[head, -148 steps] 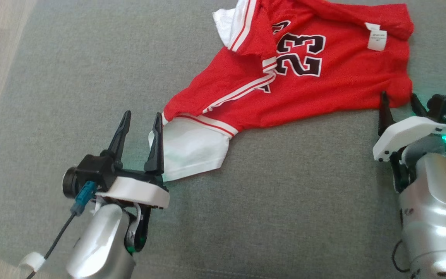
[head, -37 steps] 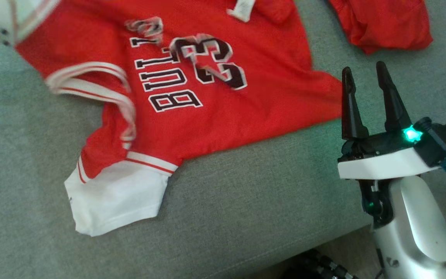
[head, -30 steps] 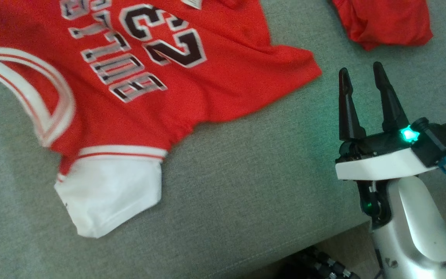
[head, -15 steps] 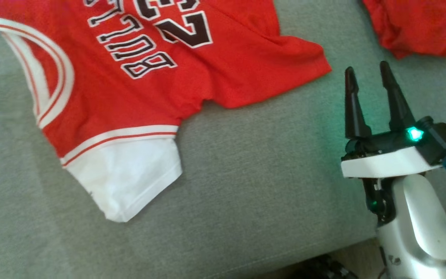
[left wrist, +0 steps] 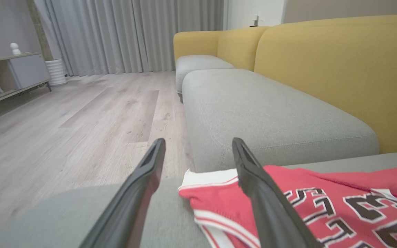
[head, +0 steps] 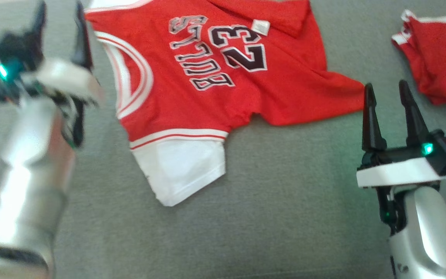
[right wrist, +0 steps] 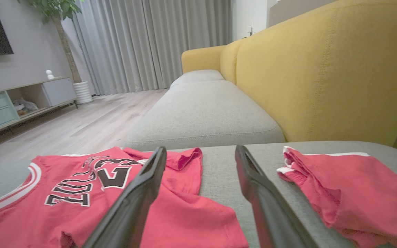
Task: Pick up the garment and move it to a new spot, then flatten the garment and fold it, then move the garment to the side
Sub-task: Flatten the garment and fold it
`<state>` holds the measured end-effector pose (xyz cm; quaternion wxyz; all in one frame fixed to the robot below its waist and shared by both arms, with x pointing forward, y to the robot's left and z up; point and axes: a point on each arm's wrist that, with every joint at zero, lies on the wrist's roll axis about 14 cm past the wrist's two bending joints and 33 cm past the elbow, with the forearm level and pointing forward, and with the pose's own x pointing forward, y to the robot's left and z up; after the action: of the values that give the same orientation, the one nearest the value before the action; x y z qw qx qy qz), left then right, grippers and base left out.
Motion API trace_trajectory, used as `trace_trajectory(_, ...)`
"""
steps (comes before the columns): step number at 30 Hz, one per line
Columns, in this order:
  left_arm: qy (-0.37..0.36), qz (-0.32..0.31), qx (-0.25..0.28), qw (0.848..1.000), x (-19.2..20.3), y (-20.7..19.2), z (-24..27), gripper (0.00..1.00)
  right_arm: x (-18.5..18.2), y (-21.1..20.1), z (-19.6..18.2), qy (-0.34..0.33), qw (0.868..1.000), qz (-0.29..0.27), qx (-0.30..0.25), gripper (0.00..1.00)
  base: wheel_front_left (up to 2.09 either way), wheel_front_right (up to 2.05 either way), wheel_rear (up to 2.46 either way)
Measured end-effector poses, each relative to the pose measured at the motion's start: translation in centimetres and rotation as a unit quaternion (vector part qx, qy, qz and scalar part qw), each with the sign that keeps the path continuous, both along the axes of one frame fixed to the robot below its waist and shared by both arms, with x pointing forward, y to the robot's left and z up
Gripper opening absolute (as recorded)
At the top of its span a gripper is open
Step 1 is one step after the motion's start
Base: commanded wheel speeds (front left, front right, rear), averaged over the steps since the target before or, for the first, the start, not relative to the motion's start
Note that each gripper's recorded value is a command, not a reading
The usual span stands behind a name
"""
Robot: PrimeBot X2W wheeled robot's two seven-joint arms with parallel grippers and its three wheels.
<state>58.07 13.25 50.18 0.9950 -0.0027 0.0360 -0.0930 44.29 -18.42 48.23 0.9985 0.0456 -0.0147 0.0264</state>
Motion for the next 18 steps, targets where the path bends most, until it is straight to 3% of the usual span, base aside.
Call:
trace_trajectory(11,0.009,0.061,-0.085,0.994,-12.9,1.9,-2.8,1.00,-1.0,3.1,0.7,-0.006,0.999,0.039,0.014,1.00,0.00,0.00,0.00)
trace_trajectory(18,0.021,0.054,-0.093,0.994,-15.2,1.1,-3.7,1.00,-1.0,4.1,0.5,-0.003,0.999,0.052,0.015,1.00,0.00,0.00,0.00)
